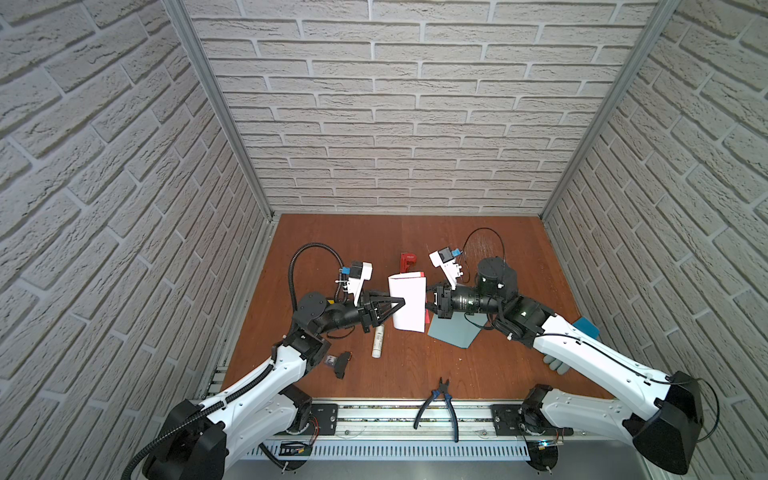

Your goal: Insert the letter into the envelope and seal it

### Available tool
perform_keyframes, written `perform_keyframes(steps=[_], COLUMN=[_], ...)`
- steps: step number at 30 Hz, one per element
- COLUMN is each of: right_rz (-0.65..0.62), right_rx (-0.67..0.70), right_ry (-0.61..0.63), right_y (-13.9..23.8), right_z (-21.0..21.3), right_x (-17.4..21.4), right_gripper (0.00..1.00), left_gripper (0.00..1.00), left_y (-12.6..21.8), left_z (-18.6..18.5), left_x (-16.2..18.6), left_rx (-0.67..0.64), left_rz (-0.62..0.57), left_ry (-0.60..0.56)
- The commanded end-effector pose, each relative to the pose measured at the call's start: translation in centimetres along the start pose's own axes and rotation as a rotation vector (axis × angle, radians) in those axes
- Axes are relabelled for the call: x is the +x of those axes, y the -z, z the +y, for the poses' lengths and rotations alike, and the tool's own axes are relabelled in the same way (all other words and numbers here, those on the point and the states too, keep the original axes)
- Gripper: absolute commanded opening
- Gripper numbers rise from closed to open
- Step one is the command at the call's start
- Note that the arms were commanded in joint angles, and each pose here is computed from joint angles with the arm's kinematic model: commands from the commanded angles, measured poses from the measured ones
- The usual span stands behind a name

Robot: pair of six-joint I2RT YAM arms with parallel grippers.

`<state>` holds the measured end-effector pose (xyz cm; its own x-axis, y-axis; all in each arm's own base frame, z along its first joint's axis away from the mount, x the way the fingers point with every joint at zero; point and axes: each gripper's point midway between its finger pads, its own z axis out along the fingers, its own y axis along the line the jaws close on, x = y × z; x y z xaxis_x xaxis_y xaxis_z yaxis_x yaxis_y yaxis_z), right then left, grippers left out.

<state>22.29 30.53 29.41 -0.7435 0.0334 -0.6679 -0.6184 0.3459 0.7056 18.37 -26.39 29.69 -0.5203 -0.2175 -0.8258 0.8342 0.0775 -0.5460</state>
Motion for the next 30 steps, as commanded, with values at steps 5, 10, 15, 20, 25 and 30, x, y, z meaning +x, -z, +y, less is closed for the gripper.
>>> perform_keyframes(steps=[5,10,15,20,25,30], right_rz=[-0.022,-0.018,-0.016,-0.016,-0.022,-0.026], right_rx=[-0.053,-0.054,-0.053,-0.050,-0.046,-0.027], right_ry=[0.043,0.045,0.048,0.047,0.050,0.058], right_y=[0.1,0.0,0.0,0.0,0.1,0.3], right_z=[1.6,1.6,1.6,1.5,1.6,1.5], right_x=[-0.7,-0.6,-0.5,-0.5,-0.6,-0.7], right_gripper=[0.07,0.08,0.08,0.08,0.10,0.13], left_gripper=[0.23,0.23,0.24,0.23,0.19,0.14], left_y=[-0.3,-0.2,-0.3,-0.3,-0.3,-0.3], left_z=[-1.2,-0.9,-0.9,-0.9,-1.0,-0.9], left_x=[-1.8,-2.4,-2.6,-2.5,-2.3,-2.2], left_rx=[0.032,0.019,0.022,0.024,0.031,0.030], left_rz=[-0.055,-0.091,-0.102,-0.098,-0.091,-0.089], left_ry=[-0.068,-0.070,-0.070,-0.064,-0.062,-0.062])
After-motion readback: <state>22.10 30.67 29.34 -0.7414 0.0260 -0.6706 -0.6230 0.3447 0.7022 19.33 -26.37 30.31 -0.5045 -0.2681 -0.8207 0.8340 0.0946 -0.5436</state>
